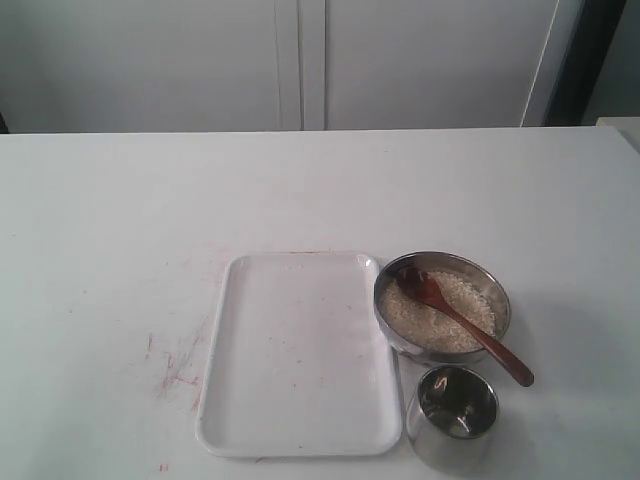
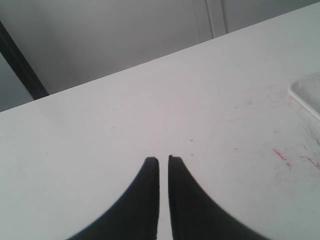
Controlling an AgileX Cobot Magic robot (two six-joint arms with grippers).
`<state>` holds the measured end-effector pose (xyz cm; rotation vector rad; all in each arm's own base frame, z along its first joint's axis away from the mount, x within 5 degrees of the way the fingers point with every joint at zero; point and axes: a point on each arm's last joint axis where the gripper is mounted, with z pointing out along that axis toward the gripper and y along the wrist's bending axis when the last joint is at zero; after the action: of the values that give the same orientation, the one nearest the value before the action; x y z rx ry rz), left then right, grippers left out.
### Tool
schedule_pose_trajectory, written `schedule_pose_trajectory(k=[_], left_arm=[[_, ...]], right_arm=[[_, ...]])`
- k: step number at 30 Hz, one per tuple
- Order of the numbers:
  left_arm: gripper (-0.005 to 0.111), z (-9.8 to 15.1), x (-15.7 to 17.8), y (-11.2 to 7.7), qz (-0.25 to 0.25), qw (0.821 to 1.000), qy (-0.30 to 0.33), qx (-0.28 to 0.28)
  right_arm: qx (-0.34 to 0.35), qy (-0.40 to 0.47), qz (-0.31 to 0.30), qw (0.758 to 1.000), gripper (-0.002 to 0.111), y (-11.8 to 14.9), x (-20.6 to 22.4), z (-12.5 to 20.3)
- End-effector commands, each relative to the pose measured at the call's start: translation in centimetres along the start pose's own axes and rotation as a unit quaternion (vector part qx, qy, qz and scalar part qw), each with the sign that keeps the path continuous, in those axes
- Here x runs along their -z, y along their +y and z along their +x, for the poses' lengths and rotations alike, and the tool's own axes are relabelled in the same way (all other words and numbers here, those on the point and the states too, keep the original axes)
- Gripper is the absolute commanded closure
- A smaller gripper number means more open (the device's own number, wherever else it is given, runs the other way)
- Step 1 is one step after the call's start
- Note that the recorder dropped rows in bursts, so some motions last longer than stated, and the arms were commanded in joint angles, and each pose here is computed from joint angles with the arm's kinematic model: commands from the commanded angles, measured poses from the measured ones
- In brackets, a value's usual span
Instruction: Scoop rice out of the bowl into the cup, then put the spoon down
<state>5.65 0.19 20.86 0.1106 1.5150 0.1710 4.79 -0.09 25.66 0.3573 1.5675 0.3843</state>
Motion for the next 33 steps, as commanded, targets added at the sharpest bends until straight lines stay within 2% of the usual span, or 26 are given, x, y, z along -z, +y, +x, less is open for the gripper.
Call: schedule_pose_trajectory(k=[1,6,8,12,13,17,22,27,33], left_arm=[[0.092,-0.3,0.0,0.0,0.003,1.000,-0.006,0.005],[0.092,-0.3,0.0,0.0,0.003,1.000,-0.006,0.005],[0.092,-0.3,0.0,0.0,0.003,1.000,-0.006,0.005],[0.092,-0.3,0.0,0.0,0.003,1.000,-0.006,0.005],[0.092,-0.3,0.0,0.0,0.003,1.000,-0.006,0.005],[0.092,-0.3,0.0,0.0,0.003,1.000,-0.006,0.005],[0.092,-0.3,0.0,0.0,0.003,1.000,-0.006,0.005],[0.092,-0.3,0.0,0.0,0.003,1.000,-0.006,0.005],[0.092,-0.3,0.0,0.0,0.003,1.000,-0.006,0.005]], right_arm=[[0.054,0.101,0.069,0.991,0.070,0.9,-0.2,-2.7],[0.106,0.227,0.134,0.959,0.070,2.8,-2.5,-6.8],[0.139,0.290,0.148,0.935,0.070,3.8,-4.4,-8.6],[0.188,0.430,0.115,0.876,0.070,6.2,-8.9,-10.7],[0.185,0.450,0.096,0.869,0.070,6.8,-10.5,-10.8],[0.180,0.511,0.045,0.840,0.070,8.1,-16.2,-9.5],[0.228,0.592,0.014,0.773,0.070,7.4,-20.8,-5.0],[0.266,0.642,-0.016,0.719,0.070,7.6,-22.8,-1.2],[0.297,0.667,-0.018,0.683,0.070,7.3,-23.2,0.9]])
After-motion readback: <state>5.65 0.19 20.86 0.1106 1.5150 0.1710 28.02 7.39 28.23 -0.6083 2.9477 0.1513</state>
